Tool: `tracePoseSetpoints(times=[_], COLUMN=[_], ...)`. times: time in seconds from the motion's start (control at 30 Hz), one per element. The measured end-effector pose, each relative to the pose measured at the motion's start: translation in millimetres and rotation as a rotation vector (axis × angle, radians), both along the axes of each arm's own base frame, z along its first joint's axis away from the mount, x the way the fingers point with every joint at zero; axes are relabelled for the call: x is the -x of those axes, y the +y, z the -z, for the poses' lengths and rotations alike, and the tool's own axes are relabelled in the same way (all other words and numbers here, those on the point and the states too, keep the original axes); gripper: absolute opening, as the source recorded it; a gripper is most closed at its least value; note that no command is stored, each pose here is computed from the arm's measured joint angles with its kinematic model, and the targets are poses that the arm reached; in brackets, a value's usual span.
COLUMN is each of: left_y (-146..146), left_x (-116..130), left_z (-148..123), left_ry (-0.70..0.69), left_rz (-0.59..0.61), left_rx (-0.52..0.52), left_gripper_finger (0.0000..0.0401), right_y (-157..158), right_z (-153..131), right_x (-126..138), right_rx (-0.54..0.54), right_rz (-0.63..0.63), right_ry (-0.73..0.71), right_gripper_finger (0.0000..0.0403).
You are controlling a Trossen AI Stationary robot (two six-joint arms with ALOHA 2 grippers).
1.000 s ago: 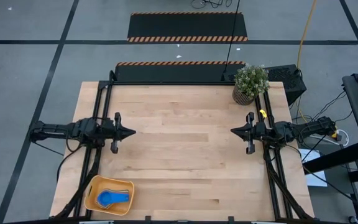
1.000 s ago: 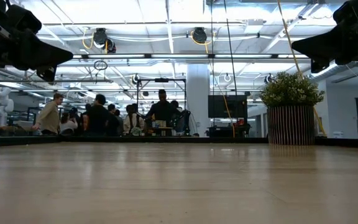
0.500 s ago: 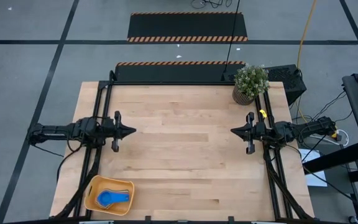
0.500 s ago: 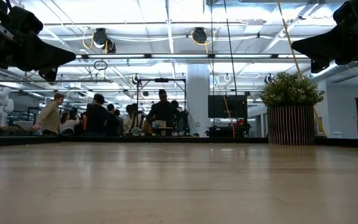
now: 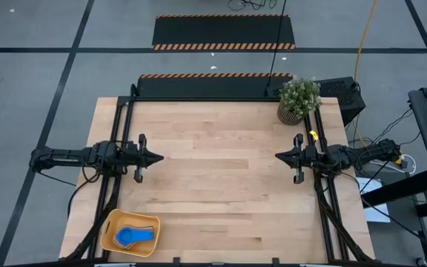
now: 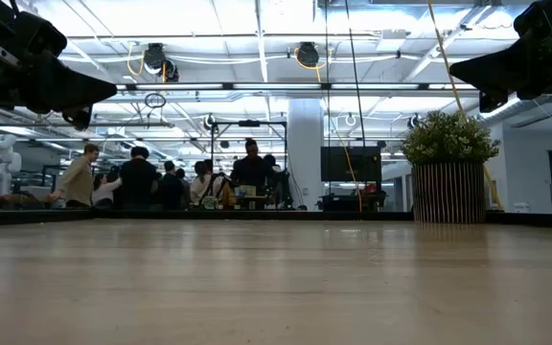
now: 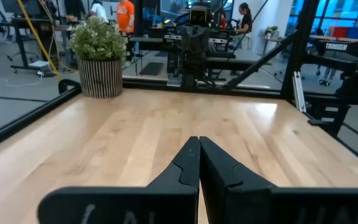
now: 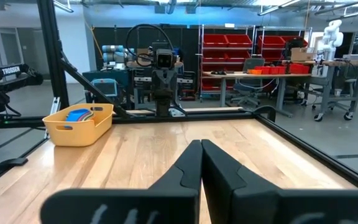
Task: Nest measuring cups in basket
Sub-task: Return to Home Position
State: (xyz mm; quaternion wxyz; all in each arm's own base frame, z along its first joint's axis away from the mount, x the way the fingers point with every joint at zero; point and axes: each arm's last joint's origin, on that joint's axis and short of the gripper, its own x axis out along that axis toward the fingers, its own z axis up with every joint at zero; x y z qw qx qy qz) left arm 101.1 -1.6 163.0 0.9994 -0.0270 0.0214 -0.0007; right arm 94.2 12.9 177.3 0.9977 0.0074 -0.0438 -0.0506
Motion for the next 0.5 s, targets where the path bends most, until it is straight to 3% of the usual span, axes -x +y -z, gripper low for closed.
tracePoseSetpoints(times=[0.5], left_y=[-5.4], left_x=[3.3], left_z=[-4.2], left_ry=[-0.052], left_rz=[0.074], left_rx=[0.036], left_gripper_finger=[0.0], right_y=[0.0], right_z=[0.0], right_x=[0.0], right_rx=[0.0], right_rz=[0.0], right_ry=[0.0], right_gripper_finger=[0.0])
